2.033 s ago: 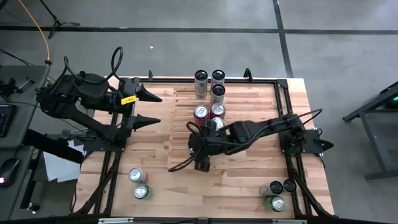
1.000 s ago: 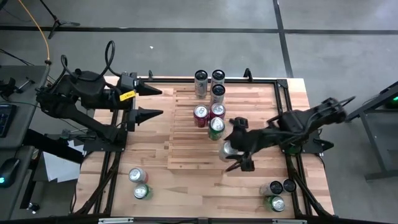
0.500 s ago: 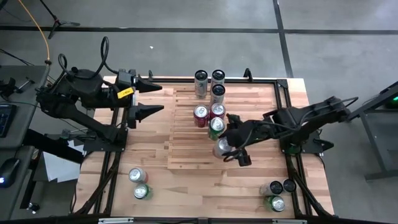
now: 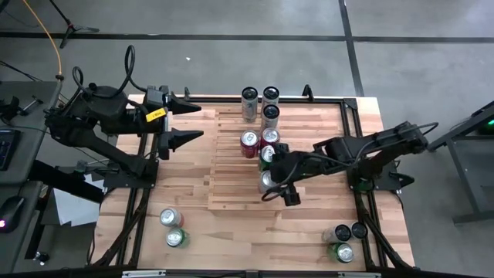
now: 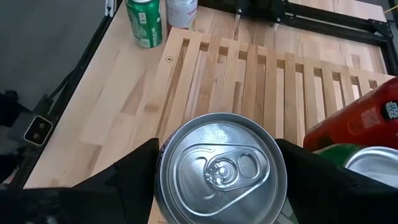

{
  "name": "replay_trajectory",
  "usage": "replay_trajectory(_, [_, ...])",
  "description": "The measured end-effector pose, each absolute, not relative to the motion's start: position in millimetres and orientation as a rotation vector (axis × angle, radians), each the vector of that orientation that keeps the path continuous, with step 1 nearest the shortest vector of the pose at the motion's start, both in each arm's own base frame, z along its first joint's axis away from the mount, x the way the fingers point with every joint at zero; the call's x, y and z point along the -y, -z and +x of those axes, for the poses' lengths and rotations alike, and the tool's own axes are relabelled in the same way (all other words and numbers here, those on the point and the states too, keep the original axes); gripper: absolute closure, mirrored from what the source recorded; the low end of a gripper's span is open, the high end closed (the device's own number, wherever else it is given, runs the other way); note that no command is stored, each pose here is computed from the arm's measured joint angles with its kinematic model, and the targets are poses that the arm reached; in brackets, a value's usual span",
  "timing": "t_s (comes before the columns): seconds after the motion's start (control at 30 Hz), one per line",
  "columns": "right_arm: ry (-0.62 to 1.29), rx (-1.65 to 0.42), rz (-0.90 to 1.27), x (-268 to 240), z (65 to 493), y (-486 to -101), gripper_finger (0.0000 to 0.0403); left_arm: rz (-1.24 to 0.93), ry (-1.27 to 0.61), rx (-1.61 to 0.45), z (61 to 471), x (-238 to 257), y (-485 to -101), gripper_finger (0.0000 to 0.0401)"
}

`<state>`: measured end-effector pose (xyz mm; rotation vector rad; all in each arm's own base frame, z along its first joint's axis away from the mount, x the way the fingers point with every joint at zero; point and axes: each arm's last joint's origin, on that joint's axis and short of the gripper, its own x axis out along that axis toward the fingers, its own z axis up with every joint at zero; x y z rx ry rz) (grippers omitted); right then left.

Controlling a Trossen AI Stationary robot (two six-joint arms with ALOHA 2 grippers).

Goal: Place canned beverage on shelf
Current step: Put the pink white soda can on the shelf

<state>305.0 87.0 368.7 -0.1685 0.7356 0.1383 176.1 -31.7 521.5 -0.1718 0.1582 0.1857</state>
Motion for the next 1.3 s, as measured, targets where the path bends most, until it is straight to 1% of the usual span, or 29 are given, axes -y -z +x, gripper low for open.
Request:
replay_trajectory(0.17, [-0.126, -0.737, -0.14, -86.0, 306.0, -368.1, 0.0087, -0.171, -0.185, -0.159, 176.1, 31.7, -521.5, 0.0052])
replay_trajectory(0.27, [-0.124, -0.741, -0.142, -85.9, 306.0, -367.3, 0.0072, -0.171, -0.185, -0.159, 176.0, 31.7, -521.5, 0.0052])
replay_trajectory(0.43, [-0.125, -0.738, -0.142, -85.8, 305.3, -372.1, 0.0067, -0.17, -0.184, -0.159, 176.1, 31.8, -521.5, 0.0052])
replay_trajectory(0.8, [-0.094, -0.614, -0.103, -73.0, 301.7, -419.2, 0.0065, -0.17, -0.184, -0.161, 176.0, 31.8, -521.4, 0.0052])
replay_trajectory(0.9, [-0.064, -0.576, -0.062, -65.8, 298.6, -435.1, 0.0065, -0.142, -0.184, -0.187, 175.6, 31.6, -519.0, 0.0052])
replay_trajectory(1.07, [0.021, -0.603, -0.049, -53.8, 289.7, -447.3, 0.0064, -0.086, -0.185, -0.252, 174.6, 31.4, -512.5, 0.0052])
replay_trajectory(1.17, [0.088, -0.631, -0.056, -48.2, 281.6, -446.4, 0.0064, -0.085, -0.176, -0.263, 180.5, 33.2, -501.0, 0.0052])
replay_trajectory(1.23, [0.129, -0.639, -0.044, -44.9, 272.8, -445.1, 0.0064, -0.094, -0.166, -0.282, 185.0, 34.7, -486.4, 0.0052])
replay_trajectory(1.3, [0.169, -0.634, -0.018, -41.5, 263.8, -443.5, 0.0064, -0.134, -0.153, -0.259, 187.6, 35.8, -472.7, 0.0052])
